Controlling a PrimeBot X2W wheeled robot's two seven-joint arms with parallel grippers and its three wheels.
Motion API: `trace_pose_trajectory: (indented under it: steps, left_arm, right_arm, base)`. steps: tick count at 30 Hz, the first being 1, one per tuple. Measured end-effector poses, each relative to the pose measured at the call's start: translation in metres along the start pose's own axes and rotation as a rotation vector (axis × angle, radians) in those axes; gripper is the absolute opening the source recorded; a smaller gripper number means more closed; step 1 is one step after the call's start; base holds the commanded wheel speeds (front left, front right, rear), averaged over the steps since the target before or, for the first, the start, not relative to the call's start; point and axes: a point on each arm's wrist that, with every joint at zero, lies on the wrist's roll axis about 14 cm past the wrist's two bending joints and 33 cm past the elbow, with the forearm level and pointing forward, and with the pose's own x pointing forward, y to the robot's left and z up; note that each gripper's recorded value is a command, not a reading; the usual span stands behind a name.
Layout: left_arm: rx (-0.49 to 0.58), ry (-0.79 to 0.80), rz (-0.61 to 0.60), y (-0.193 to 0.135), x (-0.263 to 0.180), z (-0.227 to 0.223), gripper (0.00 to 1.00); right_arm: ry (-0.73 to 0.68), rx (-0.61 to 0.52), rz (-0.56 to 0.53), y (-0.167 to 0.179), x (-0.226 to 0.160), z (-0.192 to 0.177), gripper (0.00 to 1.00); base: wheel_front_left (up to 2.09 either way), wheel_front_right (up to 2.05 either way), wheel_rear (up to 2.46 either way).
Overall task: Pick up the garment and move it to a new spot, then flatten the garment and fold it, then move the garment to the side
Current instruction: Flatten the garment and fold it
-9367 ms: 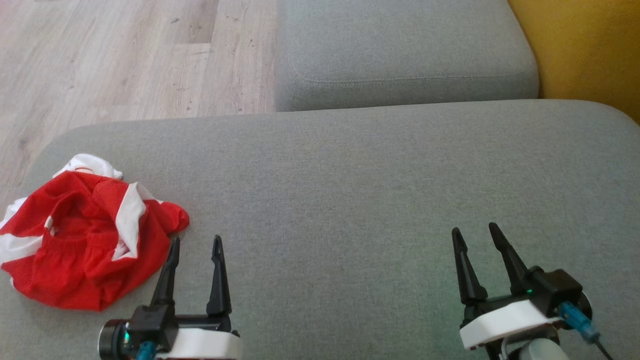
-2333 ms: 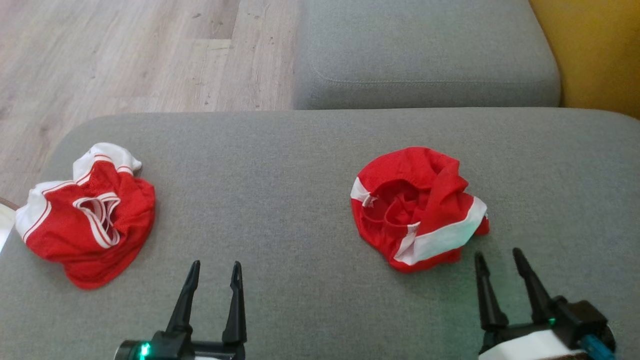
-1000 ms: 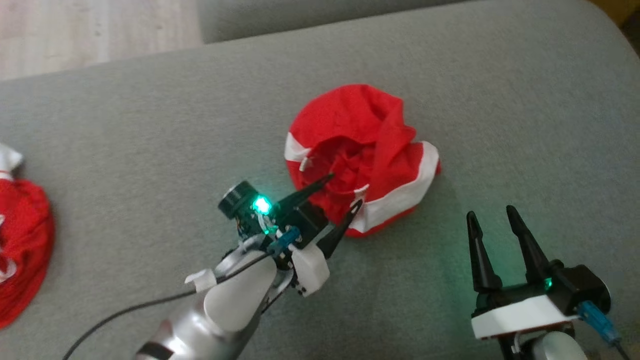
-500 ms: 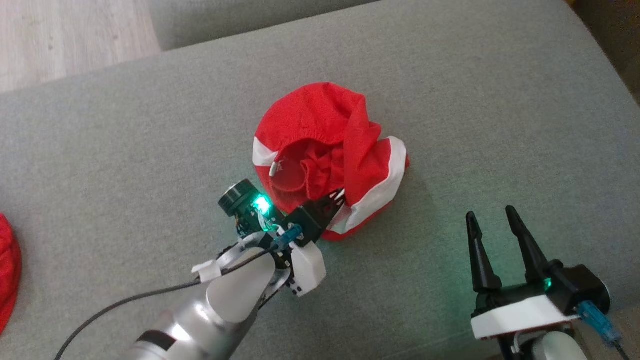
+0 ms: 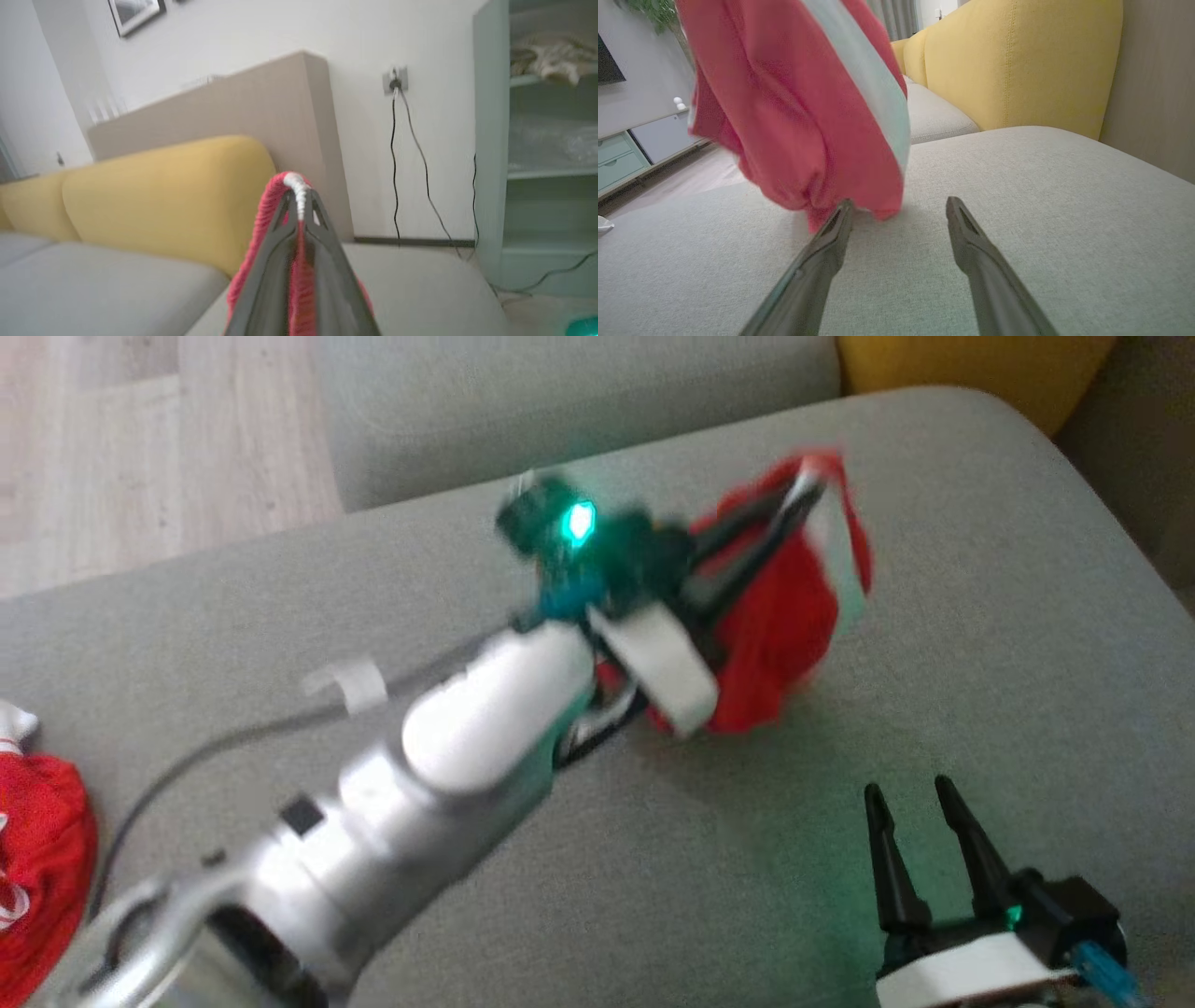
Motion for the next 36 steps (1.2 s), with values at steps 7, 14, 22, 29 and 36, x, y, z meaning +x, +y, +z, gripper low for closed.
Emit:
trace_pose_trajectory:
  steps: [7,14,22,29,36]
  left_arm:
    - [-0.105,-0.014,0.051,0.017,-0.012,0.02,0.0]
    - [-0.399,0.283,0.397,0.017,-0.142,-0.149,0.0]
    - [-0.451,0.087,0.828,0.076,-0.221,-0.124,0.0]
    - [-0.457,0.104,0.889,0.067,-0.249,-0.136,0.0]
    - [-0.43,0.089,0.897,0.075,-0.249,-0.134,0.0]
  right_arm:
    - [0.004,0.021,0.039,0.011,0.005,-0.002,1.0]
    - [0.035,0.033,0.065,0.018,0.018,-0.01,1.0]
    - [0.155,0.06,0.087,0.025,0.025,-0.046,1.0]
    - [0.273,0.064,0.25,0.075,0.015,-0.079,1.0]
    - [0.4,-0.019,0.333,0.072,0.002,-0.111,1.0]
  base:
    - [0.0,0.0,0.0]
    - [0.0,0.0,0.0]
    - [0.0,0.0,0.0]
    - [0.0,0.0,0.0]
    - [0.0,0.0,0.0]
